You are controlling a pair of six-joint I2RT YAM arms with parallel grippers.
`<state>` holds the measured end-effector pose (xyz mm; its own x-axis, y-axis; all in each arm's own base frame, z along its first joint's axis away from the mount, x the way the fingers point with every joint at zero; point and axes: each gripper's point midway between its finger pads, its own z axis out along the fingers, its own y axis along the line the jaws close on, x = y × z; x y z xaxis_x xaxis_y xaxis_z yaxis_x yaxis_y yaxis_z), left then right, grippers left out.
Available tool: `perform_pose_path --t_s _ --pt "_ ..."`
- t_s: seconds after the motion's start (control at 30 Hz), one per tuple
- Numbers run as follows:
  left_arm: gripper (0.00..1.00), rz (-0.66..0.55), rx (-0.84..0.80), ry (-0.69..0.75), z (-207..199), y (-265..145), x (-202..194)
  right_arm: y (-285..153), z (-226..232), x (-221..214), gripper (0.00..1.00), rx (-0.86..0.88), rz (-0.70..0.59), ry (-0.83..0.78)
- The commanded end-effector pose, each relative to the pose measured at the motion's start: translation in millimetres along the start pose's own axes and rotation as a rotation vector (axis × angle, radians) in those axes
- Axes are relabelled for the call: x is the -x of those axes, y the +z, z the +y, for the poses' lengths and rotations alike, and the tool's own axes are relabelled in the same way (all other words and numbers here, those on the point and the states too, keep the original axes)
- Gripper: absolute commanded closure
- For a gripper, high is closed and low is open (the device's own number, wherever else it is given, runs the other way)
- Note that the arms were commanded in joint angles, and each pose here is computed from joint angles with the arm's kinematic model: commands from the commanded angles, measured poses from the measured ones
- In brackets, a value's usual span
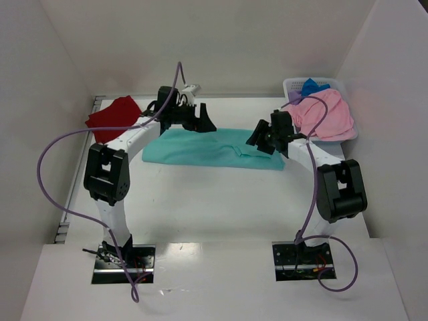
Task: Fold and stack the t-shirts
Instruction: Fold the other side of the tshirt into a rectangle
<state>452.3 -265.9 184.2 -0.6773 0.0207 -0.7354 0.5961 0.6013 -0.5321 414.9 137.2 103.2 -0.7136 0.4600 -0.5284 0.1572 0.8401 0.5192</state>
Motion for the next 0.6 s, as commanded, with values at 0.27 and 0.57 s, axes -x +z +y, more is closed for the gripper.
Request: perform_pose_path --t_s 0.27,0.57 --pt "0.16 0.155 0.19 -0.048 38 40 -71 1 21 -15 0.38 0.065 0.005 -0.055" --pt "0.17 0.229 0.277 -0.069 55 48 -103 26 25 -43 0.39 0.045 0.091 -0.061"
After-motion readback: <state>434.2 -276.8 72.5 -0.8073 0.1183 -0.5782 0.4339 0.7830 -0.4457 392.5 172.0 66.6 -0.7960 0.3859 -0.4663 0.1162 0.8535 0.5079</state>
